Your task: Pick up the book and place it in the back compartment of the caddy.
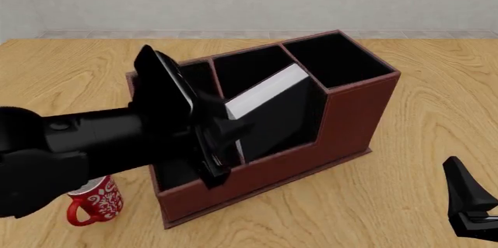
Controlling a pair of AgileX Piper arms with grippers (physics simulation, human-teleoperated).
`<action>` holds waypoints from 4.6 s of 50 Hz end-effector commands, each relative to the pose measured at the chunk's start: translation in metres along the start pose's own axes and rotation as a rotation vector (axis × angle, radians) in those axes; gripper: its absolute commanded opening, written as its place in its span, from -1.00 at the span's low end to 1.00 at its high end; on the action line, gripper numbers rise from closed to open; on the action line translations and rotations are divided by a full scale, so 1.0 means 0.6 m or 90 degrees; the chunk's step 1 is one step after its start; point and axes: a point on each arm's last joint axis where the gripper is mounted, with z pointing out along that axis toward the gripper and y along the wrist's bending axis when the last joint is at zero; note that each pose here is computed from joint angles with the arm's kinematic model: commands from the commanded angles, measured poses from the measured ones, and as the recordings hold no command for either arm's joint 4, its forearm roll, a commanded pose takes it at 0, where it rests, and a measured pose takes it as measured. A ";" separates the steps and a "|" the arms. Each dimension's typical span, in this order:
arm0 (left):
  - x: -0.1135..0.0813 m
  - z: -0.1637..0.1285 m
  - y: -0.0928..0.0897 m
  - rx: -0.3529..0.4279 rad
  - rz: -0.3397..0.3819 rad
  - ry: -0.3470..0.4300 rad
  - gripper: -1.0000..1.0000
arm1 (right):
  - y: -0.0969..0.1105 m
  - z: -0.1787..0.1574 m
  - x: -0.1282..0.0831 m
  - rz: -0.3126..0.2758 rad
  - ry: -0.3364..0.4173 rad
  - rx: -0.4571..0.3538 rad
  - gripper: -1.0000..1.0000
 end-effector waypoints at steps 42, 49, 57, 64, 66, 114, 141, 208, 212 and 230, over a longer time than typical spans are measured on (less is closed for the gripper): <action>0.022 0.121 0.045 -0.051 -0.015 0.026 -1.00 | 0.000 0.000 0.000 0.000 0.000 0.000 1.00; 0.037 0.135 0.046 -0.052 -0.015 0.042 -1.00 | 0.000 0.000 0.000 0.000 0.000 0.000 1.00; 0.046 0.144 0.047 -0.053 -0.018 0.046 -1.00 | 0.000 0.000 0.000 0.000 0.000 0.000 1.00; 0.056 0.152 0.048 -0.054 -0.019 0.051 -1.00 | 0.000 0.000 0.000 0.000 0.000 0.000 1.00; 0.058 0.155 0.047 -0.054 -0.021 0.052 -1.00 | 0.000 0.000 0.000 0.000 0.000 0.000 1.00; 0.088 0.176 0.052 -0.058 -0.034 0.077 1.00 | 0.000 0.000 0.000 0.000 0.000 0.000 1.00; 0.076 0.134 0.059 -0.073 -0.027 0.054 1.00 | 0.000 0.000 0.000 0.000 0.000 0.000 1.00; 0.071 -0.079 0.062 -0.138 0.027 0.013 1.00 | 0.000 0.000 0.000 0.000 0.000 0.000 1.00; 0.064 -0.086 0.066 -0.145 0.033 0.015 1.00 | 0.000 0.000 0.000 0.000 0.000 0.000 1.00; 0.068 -0.133 0.069 -0.183 0.024 0.002 1.00 | 0.000 0.000 0.000 0.000 0.000 0.000 1.00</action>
